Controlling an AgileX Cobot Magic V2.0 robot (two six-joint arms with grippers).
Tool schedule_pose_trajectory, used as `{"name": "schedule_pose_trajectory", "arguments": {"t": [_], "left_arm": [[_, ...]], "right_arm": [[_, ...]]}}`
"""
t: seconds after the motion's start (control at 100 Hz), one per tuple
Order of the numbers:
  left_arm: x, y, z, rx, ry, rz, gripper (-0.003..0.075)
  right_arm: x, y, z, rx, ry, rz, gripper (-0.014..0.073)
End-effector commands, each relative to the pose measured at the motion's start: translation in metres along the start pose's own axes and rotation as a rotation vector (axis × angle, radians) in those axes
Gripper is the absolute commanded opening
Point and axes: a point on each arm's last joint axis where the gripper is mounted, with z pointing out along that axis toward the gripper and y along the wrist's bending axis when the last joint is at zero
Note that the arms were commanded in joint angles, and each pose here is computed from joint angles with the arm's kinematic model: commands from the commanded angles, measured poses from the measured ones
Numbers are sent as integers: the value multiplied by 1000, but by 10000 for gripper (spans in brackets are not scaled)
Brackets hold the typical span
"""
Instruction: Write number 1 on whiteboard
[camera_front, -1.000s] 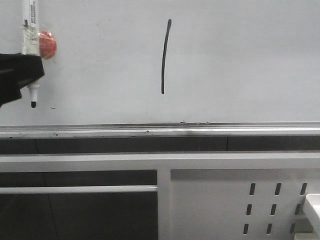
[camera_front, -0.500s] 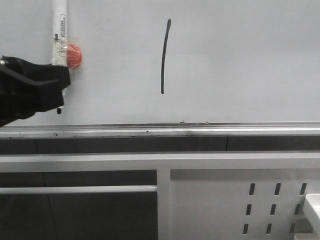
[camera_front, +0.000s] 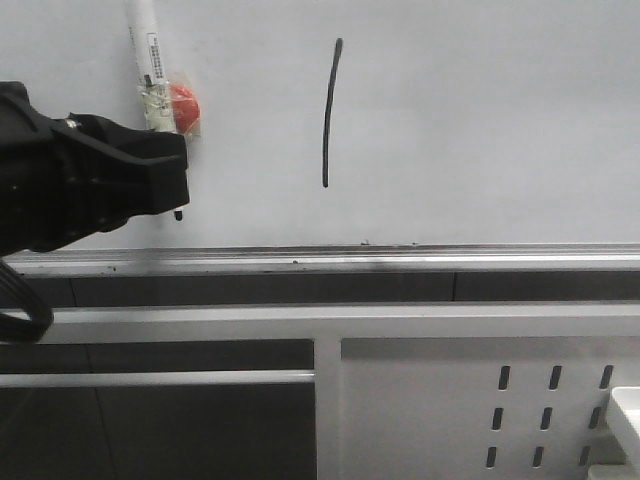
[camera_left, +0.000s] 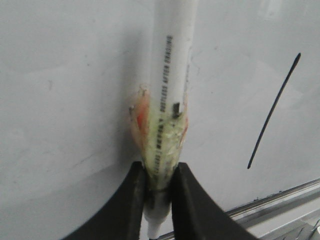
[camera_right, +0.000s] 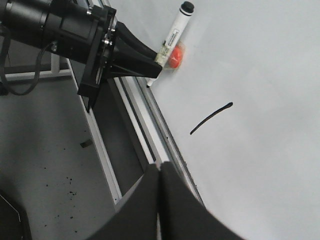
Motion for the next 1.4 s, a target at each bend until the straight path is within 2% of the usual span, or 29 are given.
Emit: {"name": "schedule_pose_trajectory", "arguments": {"t": [0.0, 0.19, 0.32, 0.39, 0.54, 0.62, 0.8, 0.97, 1.04, 1.15, 1.3, 1.39], "left_arm": [[-32, -1, 2, -20, -282, -36, -20], [-32, 2, 1, -58, -282, -50, -19], [-32, -1, 2, -20, -282, -36, -6], [-32, -4, 2, 11, -281, -25, 61], [-32, -5, 2, 21, -281, -21, 315], [-31, -5, 1, 18, -279, -21, 359], [-29, -4, -5, 40, -267, -9, 358], [-36, -2, -27, 85, -292, -2, 337], [-41, 0, -40, 107, -315, -3, 257], [-46, 5, -64, 140, -355, -5, -14], [-40, 17, -93, 135, -363, -3, -20], [-31, 24, -108, 125, -342, 6, -20]], "right_arm": [[-12, -8, -6, 67, -84, -2, -61], [-12, -8, -6, 66, -83, -2, -61], [-11, -8, -6, 64, -81, -2, -61], [-11, -8, -6, 63, -79, -2, -61], [-11, -8, -6, 60, -76, -2, -61], [-11, -8, -6, 60, -76, -2, -61], [-11, -8, -6, 60, -74, -2, -61], [-11, -7, -9, 65, -85, -3, -60], [-13, -8, -16, 96, -130, -5, -60], [-12, -6, -36, 164, -233, -10, -60], [7, 6, -58, 249, -369, 1, -60], [28, 18, -62, 287, -471, 65, -60]]}}
